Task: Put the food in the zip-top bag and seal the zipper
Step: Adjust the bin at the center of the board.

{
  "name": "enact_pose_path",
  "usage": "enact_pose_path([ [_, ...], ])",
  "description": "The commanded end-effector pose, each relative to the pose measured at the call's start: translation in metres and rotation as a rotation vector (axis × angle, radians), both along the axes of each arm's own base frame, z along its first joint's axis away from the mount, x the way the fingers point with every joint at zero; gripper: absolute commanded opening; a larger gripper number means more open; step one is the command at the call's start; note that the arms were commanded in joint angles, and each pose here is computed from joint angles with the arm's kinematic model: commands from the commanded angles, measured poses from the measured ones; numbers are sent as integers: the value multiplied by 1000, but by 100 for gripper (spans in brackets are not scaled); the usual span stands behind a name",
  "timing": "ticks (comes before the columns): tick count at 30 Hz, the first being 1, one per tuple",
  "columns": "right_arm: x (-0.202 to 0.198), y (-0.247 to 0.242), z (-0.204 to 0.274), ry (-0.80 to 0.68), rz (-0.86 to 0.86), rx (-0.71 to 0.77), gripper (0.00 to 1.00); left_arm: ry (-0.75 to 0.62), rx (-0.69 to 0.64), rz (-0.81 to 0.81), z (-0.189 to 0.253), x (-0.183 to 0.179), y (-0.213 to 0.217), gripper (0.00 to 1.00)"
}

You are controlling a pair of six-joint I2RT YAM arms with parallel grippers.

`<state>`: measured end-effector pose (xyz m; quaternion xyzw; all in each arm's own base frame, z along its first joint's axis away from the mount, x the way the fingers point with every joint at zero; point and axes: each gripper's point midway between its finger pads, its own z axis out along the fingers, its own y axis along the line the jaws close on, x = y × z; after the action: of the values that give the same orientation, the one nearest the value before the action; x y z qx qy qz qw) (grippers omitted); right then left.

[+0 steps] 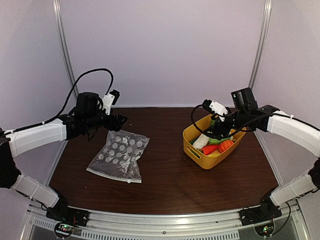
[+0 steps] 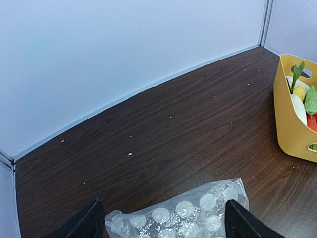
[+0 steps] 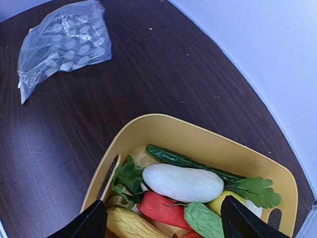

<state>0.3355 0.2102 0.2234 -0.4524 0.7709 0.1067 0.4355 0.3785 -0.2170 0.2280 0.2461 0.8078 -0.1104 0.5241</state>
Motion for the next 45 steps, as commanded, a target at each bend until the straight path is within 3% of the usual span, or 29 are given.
enact_pose_path([
  [1,-41,36,-42,149,160,-122,78,-17,-46,-28,7,2,-10,85],
  [5,-59,61,-68,239,231,-195,71,-26,-54,-31,11,1,-10,85],
  [10,-53,69,-85,315,214,-235,59,-41,-66,-31,19,-1,-9,85],
  [14,-46,71,-84,307,188,-230,56,-46,-70,-34,22,-2,-9,85],
  [24,-38,60,-100,329,141,-325,34,-51,-87,-50,27,-5,-11,85],
  [27,-46,52,-105,355,154,-367,25,-49,-91,-57,28,-6,-12,85],
  [28,-52,48,-106,370,166,-387,15,-49,-91,-57,28,-6,-12,85],
  [32,-74,32,-102,388,220,-430,1,-48,-96,-65,28,-7,-14,85],
  [38,-109,-18,-99,313,279,-561,0,-37,-101,-88,26,-9,-18,85],
  [45,-141,-65,-120,326,297,-704,0,-5,-78,-103,17,-10,-20,85],
])
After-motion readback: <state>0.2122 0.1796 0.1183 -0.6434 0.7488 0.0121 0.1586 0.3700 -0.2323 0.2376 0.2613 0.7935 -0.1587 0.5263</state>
